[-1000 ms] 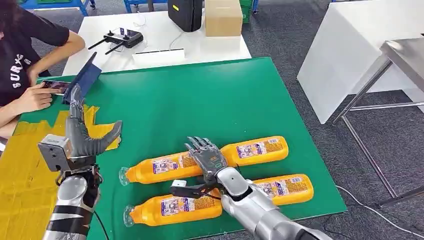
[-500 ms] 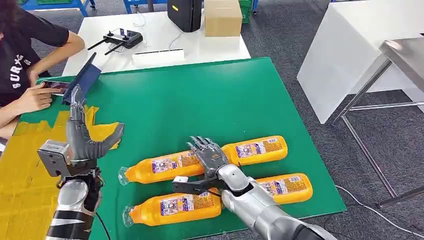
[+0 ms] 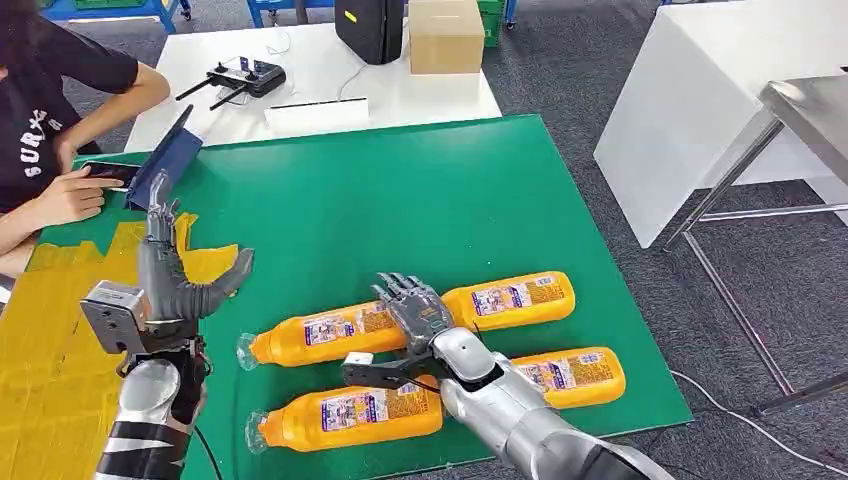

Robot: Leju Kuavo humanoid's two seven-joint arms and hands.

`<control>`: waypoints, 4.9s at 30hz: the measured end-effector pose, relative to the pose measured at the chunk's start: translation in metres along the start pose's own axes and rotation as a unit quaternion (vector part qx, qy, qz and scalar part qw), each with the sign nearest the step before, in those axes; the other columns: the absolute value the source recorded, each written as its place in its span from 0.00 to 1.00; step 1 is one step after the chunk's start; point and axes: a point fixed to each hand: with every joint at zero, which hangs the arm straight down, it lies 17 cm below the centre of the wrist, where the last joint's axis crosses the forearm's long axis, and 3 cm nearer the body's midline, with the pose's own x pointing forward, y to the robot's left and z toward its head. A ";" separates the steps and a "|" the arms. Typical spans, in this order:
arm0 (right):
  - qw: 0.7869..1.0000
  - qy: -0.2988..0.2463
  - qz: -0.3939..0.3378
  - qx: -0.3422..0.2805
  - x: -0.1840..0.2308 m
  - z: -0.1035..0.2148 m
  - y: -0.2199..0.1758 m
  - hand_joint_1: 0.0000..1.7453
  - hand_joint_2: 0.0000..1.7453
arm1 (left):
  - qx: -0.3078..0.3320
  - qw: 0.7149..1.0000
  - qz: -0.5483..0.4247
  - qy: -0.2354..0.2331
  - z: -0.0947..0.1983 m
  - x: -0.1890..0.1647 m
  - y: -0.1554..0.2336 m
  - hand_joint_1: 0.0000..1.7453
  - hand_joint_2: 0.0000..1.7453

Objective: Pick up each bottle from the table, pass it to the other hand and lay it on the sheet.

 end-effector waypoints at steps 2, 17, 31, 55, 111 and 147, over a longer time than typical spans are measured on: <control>1.000 -0.006 0.007 -0.004 0.003 -0.001 -0.002 0.00 1.00 | 0.000 1.000 0.001 0.001 0.000 0.000 -0.001 0.00 1.00; 0.996 -0.061 0.056 0.026 0.039 -0.009 -0.004 0.00 1.00 | -0.004 0.999 0.032 0.015 0.002 -0.004 -0.012 0.00 1.00; 0.994 -0.099 0.015 0.051 0.062 -0.010 -0.001 0.00 1.00 | -0.007 0.999 0.048 0.020 0.000 -0.008 -0.019 0.00 1.00; 0.994 -0.020 -0.040 0.102 0.022 -0.012 0.010 0.52 1.00 | -0.027 0.997 0.069 -0.025 0.000 0.029 -0.038 0.00 1.00; 0.852 -0.034 -0.352 -0.385 -0.008 0.048 -0.178 1.00 1.00 | -0.188 0.933 0.307 0.026 0.045 0.055 -0.095 0.00 1.00; 0.827 -0.102 -0.410 -0.370 0.039 0.064 -0.175 1.00 1.00 | -0.275 0.898 0.326 0.106 0.061 0.023 -0.153 0.00 1.00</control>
